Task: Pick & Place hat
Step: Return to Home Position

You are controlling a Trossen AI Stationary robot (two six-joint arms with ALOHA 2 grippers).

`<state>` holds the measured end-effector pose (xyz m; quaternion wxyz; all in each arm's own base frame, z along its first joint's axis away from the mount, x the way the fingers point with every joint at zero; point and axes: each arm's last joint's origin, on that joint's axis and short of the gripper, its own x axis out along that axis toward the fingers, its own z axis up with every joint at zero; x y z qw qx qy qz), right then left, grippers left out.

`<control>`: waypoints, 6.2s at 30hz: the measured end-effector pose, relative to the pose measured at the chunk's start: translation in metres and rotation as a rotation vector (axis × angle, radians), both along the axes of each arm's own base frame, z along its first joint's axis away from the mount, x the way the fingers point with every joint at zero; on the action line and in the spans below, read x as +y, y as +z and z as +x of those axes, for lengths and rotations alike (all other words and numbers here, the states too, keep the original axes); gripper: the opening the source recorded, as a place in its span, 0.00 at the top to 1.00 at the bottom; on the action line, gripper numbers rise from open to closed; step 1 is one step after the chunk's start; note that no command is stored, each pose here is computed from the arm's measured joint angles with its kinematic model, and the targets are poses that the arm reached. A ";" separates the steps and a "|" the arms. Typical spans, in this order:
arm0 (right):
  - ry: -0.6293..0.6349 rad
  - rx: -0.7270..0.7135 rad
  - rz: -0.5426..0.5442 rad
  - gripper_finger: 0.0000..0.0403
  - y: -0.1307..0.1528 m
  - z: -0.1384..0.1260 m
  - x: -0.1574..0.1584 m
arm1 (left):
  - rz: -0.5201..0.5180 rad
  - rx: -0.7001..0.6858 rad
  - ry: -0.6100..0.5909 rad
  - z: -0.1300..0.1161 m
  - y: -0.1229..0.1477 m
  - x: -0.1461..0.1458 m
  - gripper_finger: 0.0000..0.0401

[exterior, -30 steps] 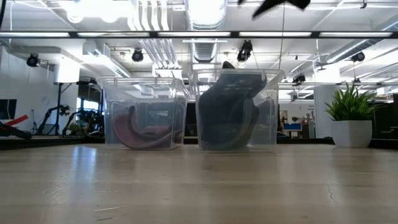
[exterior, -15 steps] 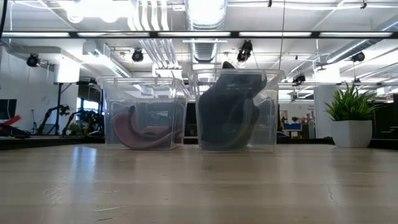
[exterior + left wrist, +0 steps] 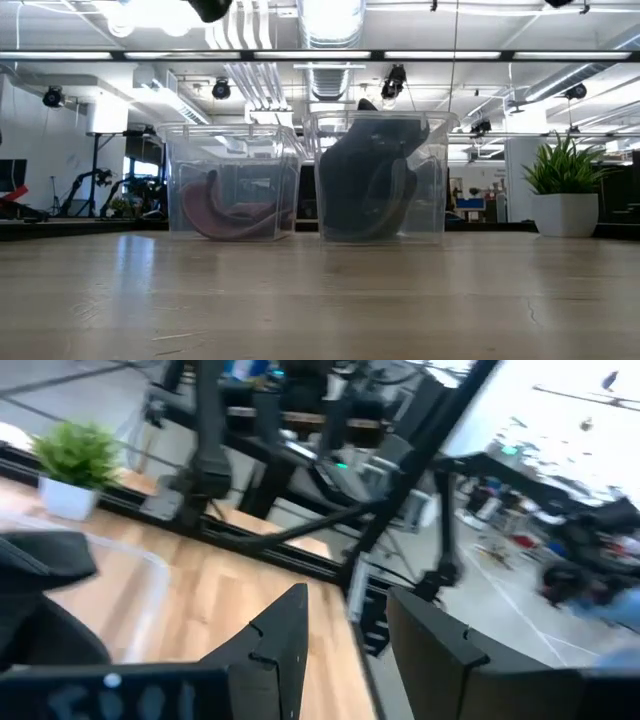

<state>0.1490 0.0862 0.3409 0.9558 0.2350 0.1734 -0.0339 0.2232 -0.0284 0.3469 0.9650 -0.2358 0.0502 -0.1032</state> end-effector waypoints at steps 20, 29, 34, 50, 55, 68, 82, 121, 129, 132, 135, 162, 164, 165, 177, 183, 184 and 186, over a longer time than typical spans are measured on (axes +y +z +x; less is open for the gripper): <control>0.054 -0.089 -0.204 0.55 0.008 -0.019 -0.015 | 0.025 -0.180 0.083 -0.097 -0.099 0.033 0.67; 0.055 -0.360 -0.356 0.55 -0.005 -0.033 -0.025 | -0.012 -0.190 0.089 -0.111 -0.133 0.032 0.67; 0.070 -0.428 -0.207 0.54 -0.038 -0.047 -0.033 | -0.011 -0.267 0.088 -0.119 -0.131 0.031 0.67; -0.192 -0.513 -0.177 0.55 -0.119 -0.048 -0.052 | -0.011 -0.253 0.137 -0.123 -0.134 0.032 0.67; -0.183 -0.534 -0.175 0.55 -0.130 -0.050 -0.059 | -0.015 -0.247 0.169 -0.122 -0.134 0.033 0.67; -0.177 -0.487 -0.337 0.55 -0.156 -0.051 -0.067 | -0.020 -0.241 0.170 -0.122 -0.135 0.033 0.67; -0.177 -0.484 -0.334 0.55 -0.156 -0.051 -0.067 | -0.020 -0.238 0.170 -0.122 -0.135 0.033 0.67; -0.456 -0.500 -0.382 0.55 -0.152 -0.056 -0.095 | -0.023 -0.089 0.181 -0.126 -0.177 0.033 0.67; -0.453 -0.488 -0.385 0.55 -0.152 -0.055 -0.095 | -0.024 -0.090 0.175 -0.126 -0.177 0.032 0.67; -0.453 -0.488 -0.385 0.55 -0.152 -0.055 -0.095 | -0.026 -0.089 0.174 -0.126 -0.177 0.032 0.67; -0.453 -0.488 -0.385 0.55 -0.153 -0.055 -0.095 | 0.090 -0.102 0.165 -0.126 -0.178 0.032 0.67; -0.454 -0.488 -0.385 0.55 -0.153 -0.055 -0.095 | 0.519 -0.129 0.183 -0.125 -0.179 0.029 0.67; -0.454 -0.488 -0.385 0.55 -0.153 -0.055 -0.095 | 0.519 -0.129 0.183 -0.125 -0.179 0.029 0.67; -0.454 -0.488 -0.385 0.55 -0.153 -0.055 -0.095 | 0.519 -0.129 0.183 -0.125 -0.179 0.029 0.67; -0.423 -0.481 -0.453 0.55 -0.152 -0.056 -0.092 | 0.518 -0.131 0.183 -0.125 -0.179 0.029 0.67; -0.384 -0.501 -0.383 0.55 -0.153 -0.056 -0.091 | 0.518 -0.132 0.183 -0.125 -0.179 0.029 0.67; -0.329 -0.496 -0.390 0.55 -0.154 -0.056 -0.090 | 0.518 -0.132 0.183 -0.125 -0.179 0.029 0.67; -0.181 -0.482 -0.427 0.55 -0.158 -0.054 -0.087 | 0.518 -0.132 0.183 -0.125 -0.179 0.029 0.67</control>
